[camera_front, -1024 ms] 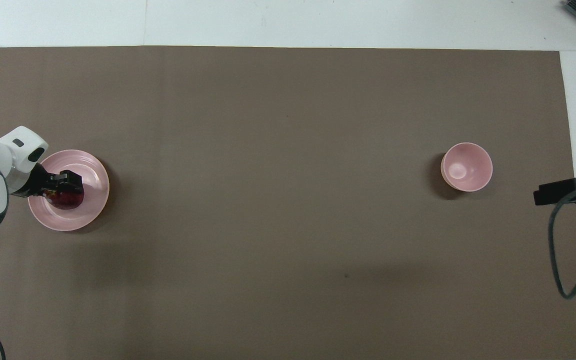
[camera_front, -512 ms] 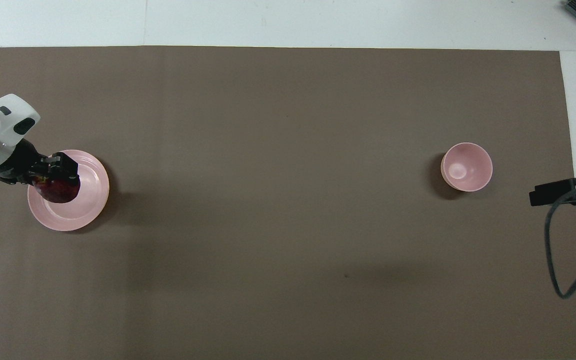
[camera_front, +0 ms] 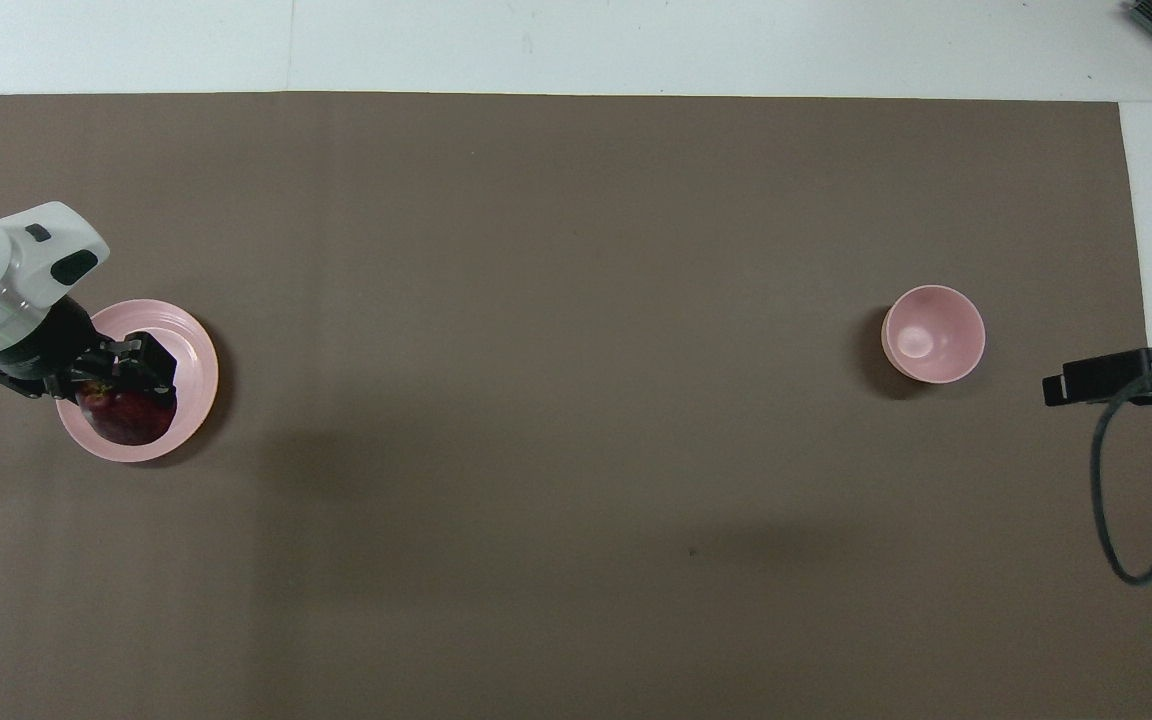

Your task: Move apple from plate to bowl

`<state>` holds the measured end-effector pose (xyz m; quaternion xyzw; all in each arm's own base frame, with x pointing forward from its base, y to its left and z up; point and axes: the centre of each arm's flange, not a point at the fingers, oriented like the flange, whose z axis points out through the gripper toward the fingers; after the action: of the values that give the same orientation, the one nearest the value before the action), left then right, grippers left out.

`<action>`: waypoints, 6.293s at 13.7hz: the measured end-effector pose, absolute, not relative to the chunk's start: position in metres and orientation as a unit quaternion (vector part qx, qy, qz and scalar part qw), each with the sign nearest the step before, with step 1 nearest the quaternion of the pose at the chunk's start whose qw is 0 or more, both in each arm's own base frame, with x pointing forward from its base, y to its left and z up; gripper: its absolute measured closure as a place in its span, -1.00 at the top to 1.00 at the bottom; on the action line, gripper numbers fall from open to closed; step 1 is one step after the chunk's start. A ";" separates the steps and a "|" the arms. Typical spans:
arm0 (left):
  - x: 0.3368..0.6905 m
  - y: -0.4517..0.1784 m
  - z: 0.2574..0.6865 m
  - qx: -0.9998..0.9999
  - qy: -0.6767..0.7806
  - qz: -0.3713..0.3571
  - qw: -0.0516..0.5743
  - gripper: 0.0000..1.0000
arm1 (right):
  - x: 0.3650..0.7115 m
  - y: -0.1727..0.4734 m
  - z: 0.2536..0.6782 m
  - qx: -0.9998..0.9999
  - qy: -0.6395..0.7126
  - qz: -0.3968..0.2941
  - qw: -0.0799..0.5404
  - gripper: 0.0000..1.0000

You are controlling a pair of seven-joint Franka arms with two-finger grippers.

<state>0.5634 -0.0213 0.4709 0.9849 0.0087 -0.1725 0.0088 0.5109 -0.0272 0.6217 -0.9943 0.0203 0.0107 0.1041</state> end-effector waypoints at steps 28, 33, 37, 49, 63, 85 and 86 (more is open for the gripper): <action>0.504 -0.379 0.457 0.606 0.464 -0.443 0.470 0.52 | 0.521 0.101 0.515 -0.871 0.070 -0.006 0.487 1.00; 0.489 -0.400 0.459 0.604 0.458 -0.454 0.467 0.52 | 0.520 0.105 0.516 -0.865 0.082 0.002 0.494 1.00; 0.476 -0.419 0.460 0.595 0.468 -0.452 0.472 0.52 | 0.519 0.111 0.516 -0.865 0.079 0.005 0.495 1.00; 0.469 -0.428 0.462 0.575 0.487 -0.448 0.481 0.52 | 0.512 0.112 0.512 -0.865 0.075 0.019 0.497 0.90; 0.469 -0.429 0.465 0.574 0.487 -0.447 0.483 0.66 | 0.512 0.112 0.512 -0.865 0.079 0.022 0.495 0.79; 0.525 -0.287 0.430 0.814 0.364 -0.338 0.303 1.00 | 0.570 -0.019 0.451 -0.997 -0.060 -0.022 0.037 0.79; 0.524 -0.282 0.427 0.833 0.339 -0.326 0.289 1.00 | 0.577 -0.020 0.441 -0.997 -0.077 -0.028 0.006 0.79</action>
<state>0.5244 -0.2815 0.4269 0.8335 0.3394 -0.3263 0.2892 0.5773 -0.0202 0.4414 -0.9966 -0.0768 -0.0282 0.0060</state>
